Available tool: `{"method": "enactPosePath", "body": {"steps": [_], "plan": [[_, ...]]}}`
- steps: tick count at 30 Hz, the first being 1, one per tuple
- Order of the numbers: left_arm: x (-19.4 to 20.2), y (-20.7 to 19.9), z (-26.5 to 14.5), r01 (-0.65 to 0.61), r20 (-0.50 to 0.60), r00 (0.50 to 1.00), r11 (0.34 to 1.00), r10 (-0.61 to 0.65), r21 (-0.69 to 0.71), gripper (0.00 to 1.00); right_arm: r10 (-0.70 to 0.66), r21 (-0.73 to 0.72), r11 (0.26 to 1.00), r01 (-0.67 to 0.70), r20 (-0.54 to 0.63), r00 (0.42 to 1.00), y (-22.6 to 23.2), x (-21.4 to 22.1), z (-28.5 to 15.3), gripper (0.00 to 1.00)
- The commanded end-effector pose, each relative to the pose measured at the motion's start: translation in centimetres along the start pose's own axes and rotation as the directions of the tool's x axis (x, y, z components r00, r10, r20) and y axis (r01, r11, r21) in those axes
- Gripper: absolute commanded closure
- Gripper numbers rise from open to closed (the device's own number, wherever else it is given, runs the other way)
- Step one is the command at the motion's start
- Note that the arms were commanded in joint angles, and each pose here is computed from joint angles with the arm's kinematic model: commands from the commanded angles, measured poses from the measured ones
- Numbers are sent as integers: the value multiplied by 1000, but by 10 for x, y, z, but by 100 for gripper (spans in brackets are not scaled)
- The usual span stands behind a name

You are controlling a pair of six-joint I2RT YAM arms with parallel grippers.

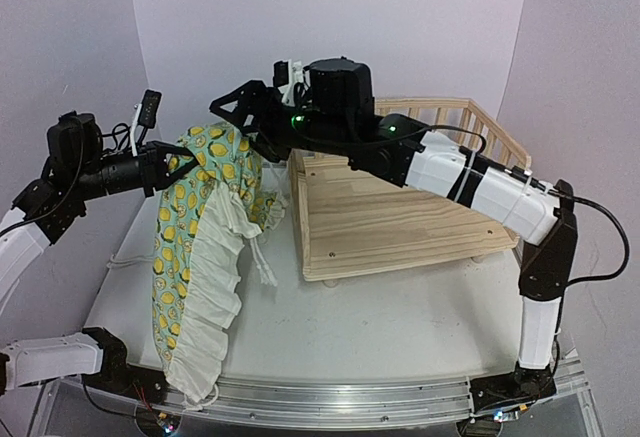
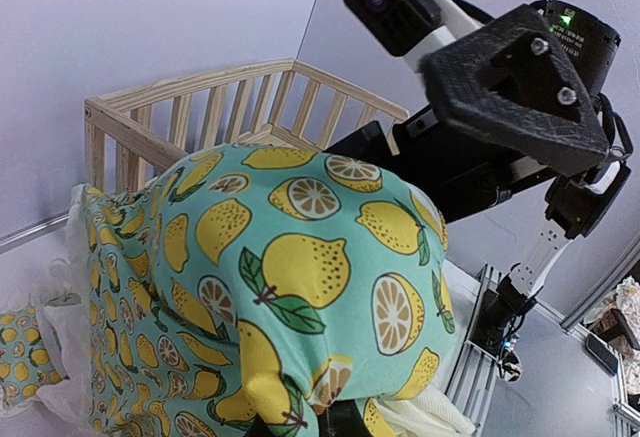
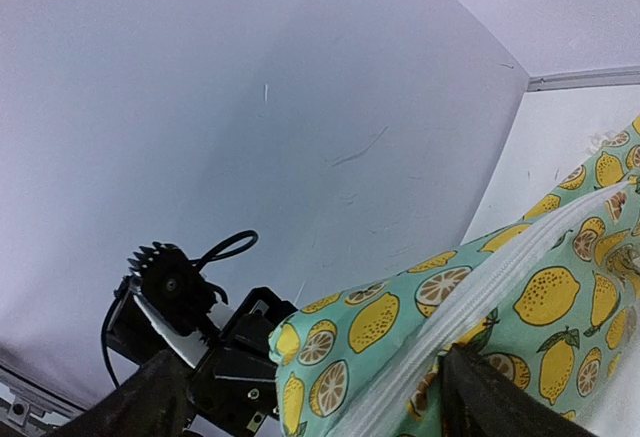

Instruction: Set up the pet bed

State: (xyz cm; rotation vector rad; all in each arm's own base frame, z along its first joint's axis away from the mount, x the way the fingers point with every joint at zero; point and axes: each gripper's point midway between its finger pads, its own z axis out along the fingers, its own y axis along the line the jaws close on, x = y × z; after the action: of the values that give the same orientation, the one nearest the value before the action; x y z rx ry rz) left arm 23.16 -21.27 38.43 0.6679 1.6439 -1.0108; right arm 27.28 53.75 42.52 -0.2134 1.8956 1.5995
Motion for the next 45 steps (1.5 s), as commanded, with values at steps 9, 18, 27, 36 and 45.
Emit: {"method": "enactPosePath", "body": {"steps": [9,18,27,36,45], "plan": [[-42,-36,-21,-108,143,985,991,96,76,100,14,-57,998,-8,108,994,37,-12,3,54],[-45,-38,-27,-108,164,982,992,97,60,91,-272,-125,940,318,292,917,96,-52,-10,100],[-62,-39,-43,-136,229,964,990,137,-18,8,-728,264,667,697,429,535,99,-194,-150,100],[-54,-20,-24,-92,185,978,995,97,-38,8,-858,841,296,453,25,514,-116,-271,-344,100],[-40,8,6,46,116,992,998,-40,-49,7,-675,962,213,173,17,737,-303,-245,-394,100]]}}
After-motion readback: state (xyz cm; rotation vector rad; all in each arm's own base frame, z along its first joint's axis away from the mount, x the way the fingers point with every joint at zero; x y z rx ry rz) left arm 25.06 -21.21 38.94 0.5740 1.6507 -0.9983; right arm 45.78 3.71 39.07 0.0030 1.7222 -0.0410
